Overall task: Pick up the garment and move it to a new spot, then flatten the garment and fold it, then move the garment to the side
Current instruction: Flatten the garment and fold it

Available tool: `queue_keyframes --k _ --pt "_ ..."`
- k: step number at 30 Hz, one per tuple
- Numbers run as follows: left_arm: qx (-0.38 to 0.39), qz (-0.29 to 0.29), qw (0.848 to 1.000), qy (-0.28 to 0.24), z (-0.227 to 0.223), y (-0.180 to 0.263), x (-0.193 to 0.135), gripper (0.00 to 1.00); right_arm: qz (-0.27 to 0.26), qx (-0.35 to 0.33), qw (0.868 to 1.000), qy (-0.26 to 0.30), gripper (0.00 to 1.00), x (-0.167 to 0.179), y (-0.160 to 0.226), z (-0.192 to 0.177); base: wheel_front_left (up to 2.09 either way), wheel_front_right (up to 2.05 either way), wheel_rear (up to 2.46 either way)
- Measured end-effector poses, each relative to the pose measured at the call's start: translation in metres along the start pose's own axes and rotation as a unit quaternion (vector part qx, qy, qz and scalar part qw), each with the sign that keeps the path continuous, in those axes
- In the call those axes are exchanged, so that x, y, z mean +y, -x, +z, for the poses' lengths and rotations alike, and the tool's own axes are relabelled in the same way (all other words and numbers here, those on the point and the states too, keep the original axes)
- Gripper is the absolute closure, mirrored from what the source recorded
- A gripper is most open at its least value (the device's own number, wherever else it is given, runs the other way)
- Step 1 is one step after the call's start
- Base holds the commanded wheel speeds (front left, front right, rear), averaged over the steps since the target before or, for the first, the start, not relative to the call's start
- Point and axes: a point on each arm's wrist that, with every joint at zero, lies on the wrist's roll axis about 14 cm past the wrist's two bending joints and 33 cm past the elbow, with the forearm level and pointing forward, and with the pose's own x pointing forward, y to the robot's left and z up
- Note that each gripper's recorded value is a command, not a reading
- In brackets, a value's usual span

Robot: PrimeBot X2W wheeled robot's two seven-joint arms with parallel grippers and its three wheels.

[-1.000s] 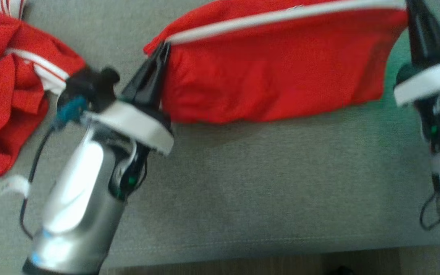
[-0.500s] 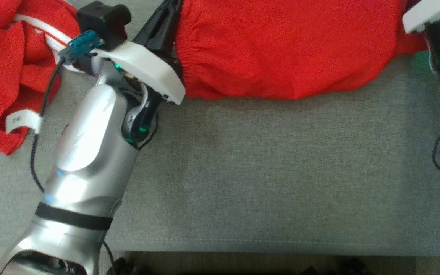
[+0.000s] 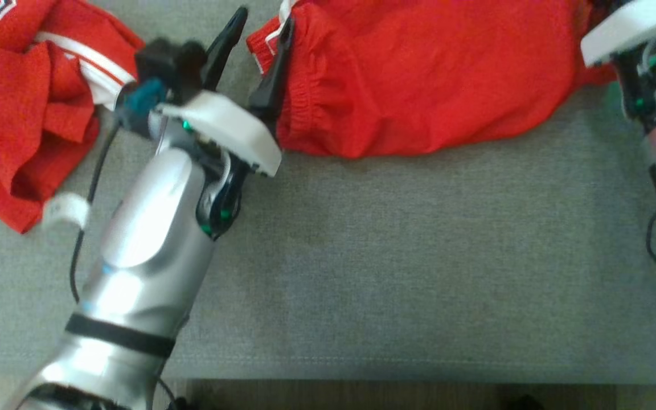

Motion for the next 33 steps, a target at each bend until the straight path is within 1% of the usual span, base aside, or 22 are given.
queue_keyframes --k 5,9,11,16,21,26,30,33 --pt "-0.040 0.033 0.999 -0.004 0.014 0.020 0.002 0.00 -0.006 -0.020 1.000 0.007 0.00 -0.003 0.031 0.011 0.00 0.00 0.00" --pt "-0.090 0.051 0.994 -0.017 0.046 0.032 0.005 0.00 -0.022 -0.064 0.998 0.012 0.00 -0.010 0.058 0.038 0.00 0.00 0.00" --pt "-0.111 0.053 0.992 -0.027 0.060 0.037 0.003 0.00 -0.028 -0.078 0.996 0.019 0.00 -0.011 0.073 0.044 0.00 0.00 0.00" --pt "-0.143 0.064 0.986 -0.050 0.080 0.053 0.001 0.00 -0.041 -0.083 0.996 0.012 0.00 -0.003 0.113 0.036 0.00 0.00 0.00" --pt "-0.148 0.071 0.985 -0.060 0.080 0.070 -0.003 0.00 -0.060 -0.089 0.994 0.007 0.00 0.001 0.146 0.035 0.00 0.00 0.00" --pt "-0.138 0.082 0.986 -0.055 0.068 0.087 -0.005 0.00 -0.078 -0.080 0.994 0.000 0.00 0.005 0.172 0.031 0.00 0.00 0.00" --pt "-0.129 0.092 0.986 -0.047 0.059 0.098 -0.001 0.00 -0.086 -0.068 0.994 -0.004 0.00 0.011 0.187 0.024 0.00 0.00 0.00" --pt "-0.125 0.094 0.987 -0.045 0.056 0.100 -0.001 0.00 -0.089 -0.065 0.994 -0.005 0.00 0.013 0.191 0.025 0.00 0.00 0.00"
